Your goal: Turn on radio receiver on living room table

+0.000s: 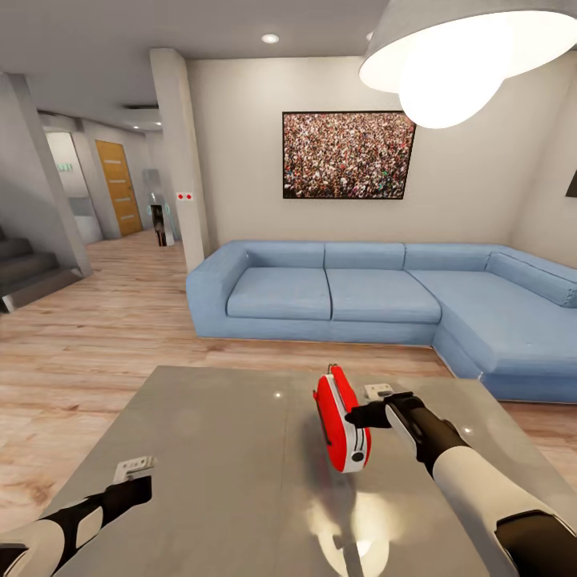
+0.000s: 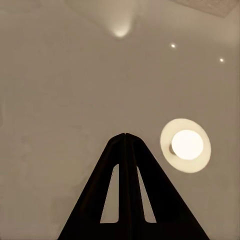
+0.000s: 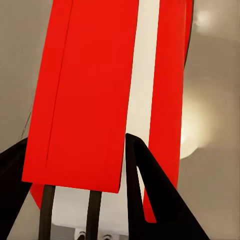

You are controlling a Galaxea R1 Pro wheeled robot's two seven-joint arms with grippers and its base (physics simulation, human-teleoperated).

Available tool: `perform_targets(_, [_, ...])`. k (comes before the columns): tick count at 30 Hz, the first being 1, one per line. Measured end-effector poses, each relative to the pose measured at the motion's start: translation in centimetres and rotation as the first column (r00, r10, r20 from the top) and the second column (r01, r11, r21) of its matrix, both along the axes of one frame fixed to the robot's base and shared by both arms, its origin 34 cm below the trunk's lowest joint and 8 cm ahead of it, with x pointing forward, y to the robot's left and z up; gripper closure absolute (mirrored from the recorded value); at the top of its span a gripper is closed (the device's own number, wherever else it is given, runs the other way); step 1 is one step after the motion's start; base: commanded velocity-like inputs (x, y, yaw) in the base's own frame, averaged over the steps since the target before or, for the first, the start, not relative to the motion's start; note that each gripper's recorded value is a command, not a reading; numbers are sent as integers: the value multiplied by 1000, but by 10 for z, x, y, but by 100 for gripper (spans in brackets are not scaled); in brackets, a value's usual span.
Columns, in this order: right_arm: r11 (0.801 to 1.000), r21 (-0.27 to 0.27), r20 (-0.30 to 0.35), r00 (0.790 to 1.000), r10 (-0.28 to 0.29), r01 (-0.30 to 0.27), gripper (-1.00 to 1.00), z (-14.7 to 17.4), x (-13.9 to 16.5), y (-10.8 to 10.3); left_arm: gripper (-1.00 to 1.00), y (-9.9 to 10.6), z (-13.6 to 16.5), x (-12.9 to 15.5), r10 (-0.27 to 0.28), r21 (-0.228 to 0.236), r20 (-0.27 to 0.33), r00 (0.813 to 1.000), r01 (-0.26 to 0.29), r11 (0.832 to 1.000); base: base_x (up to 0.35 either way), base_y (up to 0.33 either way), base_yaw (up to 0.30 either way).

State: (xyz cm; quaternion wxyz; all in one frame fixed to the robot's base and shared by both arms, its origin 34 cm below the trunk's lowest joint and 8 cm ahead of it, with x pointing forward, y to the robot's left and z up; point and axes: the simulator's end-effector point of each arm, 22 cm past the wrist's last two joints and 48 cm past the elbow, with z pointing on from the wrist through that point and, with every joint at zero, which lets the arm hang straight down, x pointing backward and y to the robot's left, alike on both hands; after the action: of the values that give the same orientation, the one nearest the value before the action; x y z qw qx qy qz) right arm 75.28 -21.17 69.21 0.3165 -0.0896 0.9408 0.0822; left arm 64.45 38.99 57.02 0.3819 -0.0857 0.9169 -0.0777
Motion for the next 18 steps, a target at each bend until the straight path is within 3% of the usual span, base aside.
perform_targets(13, [995, -78, 6, 999, -54, 55, 100, -6, 2, -22, 100, -3, -1, 0, -1, -2, -2, 1000, 1, 1000, 0, 0, 0])
perform_targets(18, [995, -81, 6, 998, -62, 62, 100, -7, 1, -23, 100, -2, -1, 0, -1, -2, -2, 1000, 1, 1000, 0, 0, 0])
